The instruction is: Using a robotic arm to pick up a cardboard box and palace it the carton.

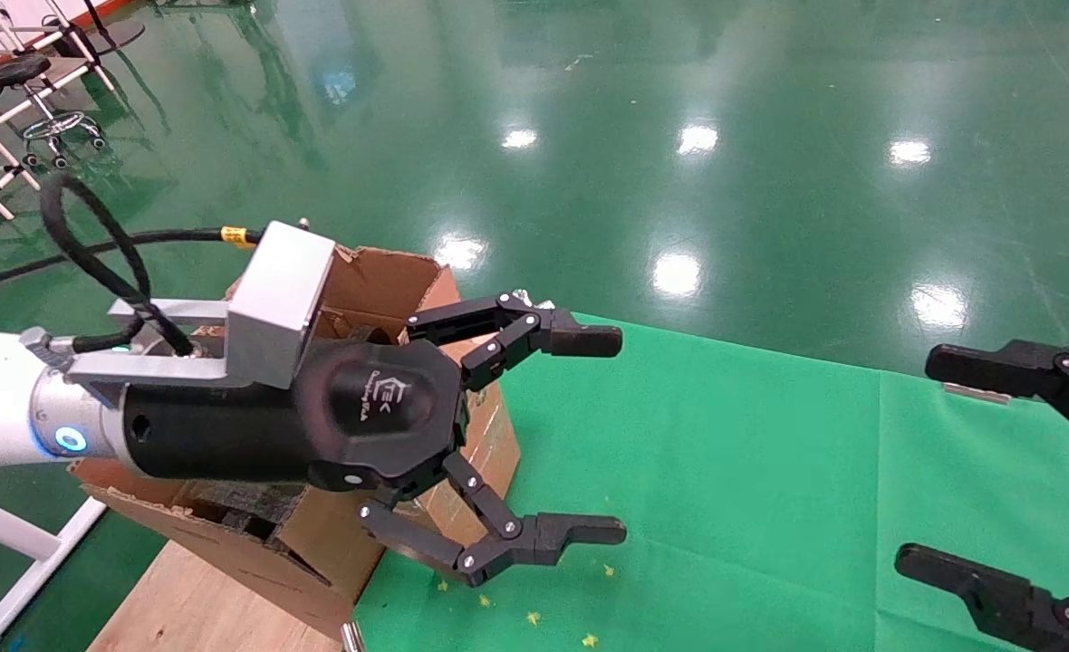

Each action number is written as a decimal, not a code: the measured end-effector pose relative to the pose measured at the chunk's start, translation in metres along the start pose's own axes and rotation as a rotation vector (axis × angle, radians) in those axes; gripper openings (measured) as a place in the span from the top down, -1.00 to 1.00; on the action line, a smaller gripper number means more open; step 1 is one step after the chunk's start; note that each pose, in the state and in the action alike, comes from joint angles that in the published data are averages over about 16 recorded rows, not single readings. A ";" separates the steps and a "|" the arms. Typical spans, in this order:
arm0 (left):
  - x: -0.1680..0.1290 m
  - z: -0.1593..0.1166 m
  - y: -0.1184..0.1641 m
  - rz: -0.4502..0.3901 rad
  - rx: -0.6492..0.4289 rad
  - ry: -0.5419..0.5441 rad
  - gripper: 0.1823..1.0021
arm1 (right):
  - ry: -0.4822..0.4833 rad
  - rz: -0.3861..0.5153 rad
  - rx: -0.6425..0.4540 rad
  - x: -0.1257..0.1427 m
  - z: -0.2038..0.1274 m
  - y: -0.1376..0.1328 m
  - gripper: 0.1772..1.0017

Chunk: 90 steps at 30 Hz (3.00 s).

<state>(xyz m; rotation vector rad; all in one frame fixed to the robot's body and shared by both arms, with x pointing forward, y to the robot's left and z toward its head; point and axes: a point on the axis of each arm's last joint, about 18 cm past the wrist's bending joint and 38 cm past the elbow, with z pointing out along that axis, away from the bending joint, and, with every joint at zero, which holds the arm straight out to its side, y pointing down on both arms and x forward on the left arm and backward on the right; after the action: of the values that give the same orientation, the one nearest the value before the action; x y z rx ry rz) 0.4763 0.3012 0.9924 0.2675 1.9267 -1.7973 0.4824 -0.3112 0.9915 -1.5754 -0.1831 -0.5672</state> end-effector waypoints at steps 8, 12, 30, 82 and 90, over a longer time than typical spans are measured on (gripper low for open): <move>-0.007 -0.008 0.001 -0.028 -0.078 -0.031 -1.00 | 0.000 0.000 0.000 0.000 0.000 0.000 -0.90; -0.013 -0.015 0.003 -0.063 -0.158 -0.069 -1.00 | 0.000 0.000 0.000 0.000 0.000 0.000 -0.81; -0.033 -0.054 0.011 -0.285 -0.508 -0.288 -1.00 | 0.000 0.000 0.000 0.000 0.000 0.000 0.06; -0.082 -0.041 0.053 -0.710 -0.924 -0.603 -0.98 | 0.001 0.000 0.000 0.000 0.000 0.000 0.67; -0.082 -0.041 0.053 -0.709 -0.924 -0.603 -0.90 | 0.001 0.000 0.000 0.000 0.000 0.000 0.30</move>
<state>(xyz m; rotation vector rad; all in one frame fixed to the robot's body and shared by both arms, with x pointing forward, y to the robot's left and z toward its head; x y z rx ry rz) 0.5626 0.3625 0.9852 -1.2317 2.2322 -0.9051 0.4826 -0.3114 0.9915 -1.5752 -0.1818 -0.5680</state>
